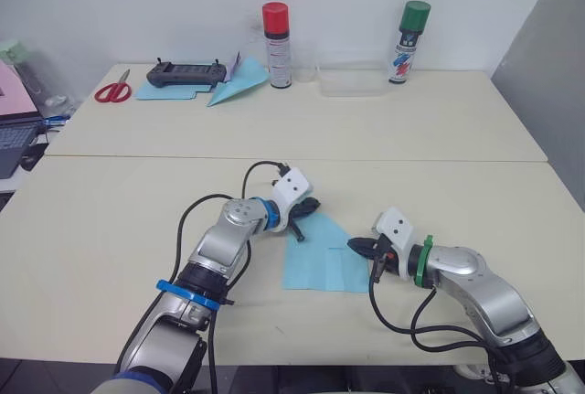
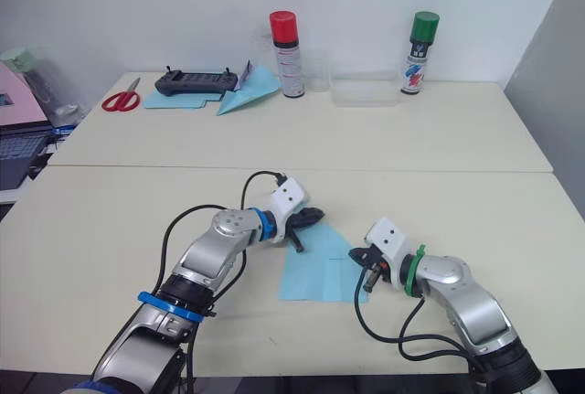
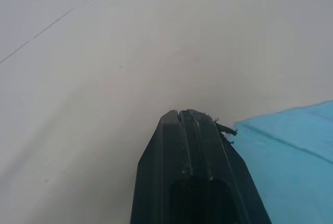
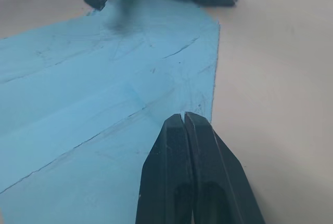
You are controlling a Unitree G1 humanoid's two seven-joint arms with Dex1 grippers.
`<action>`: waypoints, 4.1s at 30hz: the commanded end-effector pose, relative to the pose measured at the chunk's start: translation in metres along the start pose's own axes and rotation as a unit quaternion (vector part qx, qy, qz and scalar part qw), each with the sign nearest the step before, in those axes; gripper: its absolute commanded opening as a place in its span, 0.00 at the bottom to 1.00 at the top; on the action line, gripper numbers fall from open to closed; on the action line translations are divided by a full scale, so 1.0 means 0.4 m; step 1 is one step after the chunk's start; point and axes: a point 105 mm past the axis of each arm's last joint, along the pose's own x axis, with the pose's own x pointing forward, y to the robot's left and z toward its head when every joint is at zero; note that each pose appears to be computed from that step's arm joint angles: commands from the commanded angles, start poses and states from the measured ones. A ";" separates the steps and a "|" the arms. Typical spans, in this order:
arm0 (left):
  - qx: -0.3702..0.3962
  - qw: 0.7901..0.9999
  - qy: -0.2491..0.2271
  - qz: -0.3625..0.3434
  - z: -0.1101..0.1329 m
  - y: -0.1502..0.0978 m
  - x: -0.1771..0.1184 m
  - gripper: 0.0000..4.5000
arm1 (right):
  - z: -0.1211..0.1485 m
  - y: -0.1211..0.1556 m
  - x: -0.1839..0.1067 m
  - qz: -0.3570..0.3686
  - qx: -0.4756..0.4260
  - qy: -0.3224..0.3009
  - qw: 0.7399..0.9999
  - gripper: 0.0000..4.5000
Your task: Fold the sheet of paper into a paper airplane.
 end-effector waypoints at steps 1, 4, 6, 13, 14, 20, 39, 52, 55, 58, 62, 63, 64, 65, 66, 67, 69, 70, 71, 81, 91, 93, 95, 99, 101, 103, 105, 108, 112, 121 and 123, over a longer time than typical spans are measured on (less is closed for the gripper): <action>-0.016 0.996 -0.083 0.024 0.098 0.047 -0.057 0.00 | -0.025 -0.007 0.001 -0.005 0.007 0.022 1.000 0.01; -0.040 0.994 -0.097 0.020 0.103 0.061 -0.106 0.12 | -0.025 -0.008 0.003 -0.004 0.006 0.022 1.000 0.00; -0.073 0.992 -0.102 0.005 0.100 0.052 -0.132 0.21 | -0.024 -0.008 0.006 -0.002 0.005 0.021 1.000 0.00; -0.144 0.988 -0.045 -0.026 0.028 -0.006 -0.165 0.64 | -0.022 -0.008 0.012 0.003 0.003 0.020 1.000 0.00; -0.157 0.986 -0.040 -0.026 0.017 -0.011 -0.165 0.64 | -0.021 -0.008 0.012 0.003 0.003 0.020 1.000 0.00; -0.170 0.985 -0.003 -0.037 -0.028 -0.044 -0.157 0.64 | -0.021 -0.008 0.012 0.006 0.002 0.020 1.000 0.00; -0.166 0.984 0.001 -0.056 -0.037 -0.058 -0.124 0.05 | -0.022 -0.007 0.007 0.001 0.006 0.020 1.000 0.00; -0.131 0.991 0.004 -0.022 -0.036 -0.011 -0.134 0.01 | -0.003 -0.006 0.018 0.003 0.008 0.004 1.000 0.00; -0.126 0.992 0.001 -0.022 -0.032 -0.009 -0.137 0.01 | 0.004 -0.007 0.020 0.003 0.010 -0.002 1.000 0.00; -0.111 0.993 -0.003 -0.044 -0.024 -0.028 -0.141 0.01 | 0.006 -0.005 0.021 0.005 0.010 -0.003 1.000 0.00; -0.089 0.993 0.002 -0.073 -0.019 -0.058 -0.141 0.01 | 0.004 -0.002 0.021 0.007 0.010 -0.001 1.000 0.00; -0.085 0.994 0.002 -0.076 -0.018 -0.061 -0.140 0.01 | 0.003 -0.002 0.020 0.007 0.010 -0.001 1.000 0.00; -0.079 0.994 0.002 -0.080 -0.015 -0.064 -0.139 0.01 | 0.003 -0.002 0.020 0.008 0.010 0.000 1.000 0.00; -0.072 0.994 0.003 -0.084 -0.012 -0.068 -0.138 0.01 | 0.002 -0.002 0.020 0.008 0.009 0.001 1.000 0.00; -0.065 0.994 0.004 -0.089 -0.011 -0.072 -0.137 0.01 | 0.001 -0.002 0.020 0.008 0.009 0.002 1.000 0.00; -0.054 0.994 0.007 -0.094 -0.011 -0.076 -0.137 0.01 | 0.001 -0.002 0.020 0.008 0.009 0.002 1.000 0.00; -0.032 0.994 0.014 -0.104 -0.013 -0.085 -0.135 0.01 | 0.001 -0.002 0.019 0.008 0.009 0.003 1.000 0.00; -0.021 0.994 0.017 -0.107 -0.013 -0.088 -0.134 0.01 | 0.000 -0.001 0.019 0.008 0.009 0.003 1.000 0.00; -0.012 0.994 0.018 -0.110 -0.014 -0.090 -0.133 0.01 | 0.000 -0.001 0.019 0.008 0.009 0.004 1.000 0.00; 0.029 0.988 0.039 -0.145 -0.025 -0.111 -0.125 0.01 | -0.003 -0.002 0.018 0.005 0.009 0.005 1.000 0.00; 0.066 0.985 0.065 -0.148 -0.046 -0.105 -0.117 0.01 | -0.001 0.000 0.016 0.001 0.009 0.003 1.000 0.00; 0.059 0.985 0.063 -0.151 -0.046 -0.108 -0.115 0.01 | 0.002 -0.001 0.018 -0.002 0.010 -0.001 1.000 0.00; 0.055 0.984 0.064 -0.156 -0.046 -0.112 -0.112 0.01 | 0.014 -0.005 0.023 -0.007 0.014 -0.013 1.000 0.00; 0.059 0.982 0.070 -0.162 -0.051 -0.115 -0.110 0.01 | 0.032 -0.011 0.032 -0.015 0.024 -0.031 0.999 0.00; 0.062 0.982 0.072 -0.162 -0.053 -0.114 -0.109 0.01 | 0.054 -0.015 0.041 -0.018 0.028 -0.047 0.998 0.00; 0.065 0.982 0.074 -0.159 -0.055 -0.111 -0.107 0.01 | 0.075 -0.019 0.049 -0.021 0.031 -0.062 0.997 0.00; 0.068 0.983 0.076 -0.155 -0.055 -0.106 -0.104 0.01 | 0.117 -0.030 0.063 -0.028 0.033 -0.095 0.995 0.00; 0.070 0.983 0.076 -0.154 -0.054 -0.105 -0.103 0.01 | 0.156 -0.037 0.078 -0.031 0.042 -0.126 0.991 0.00; 0.078 0.983 0.077 -0.149 -0.055 -0.101 -0.101 0.01 | 0.153 -0.028 0.103 -0.019 0.033 -0.111 0.993 0.00; 0.079 0.983 0.074 -0.146 -0.051 -0.100 -0.101 0.01 | 0.115 -0.013 0.142 -0.003 0.000 -0.059 0.998 0.00; 0.082 0.983 0.071 -0.149 -0.049 -0.103 -0.102 0.01 | 0.109 -0.013 0.146 -0.002 -0.004 -0.051 0.999 0.00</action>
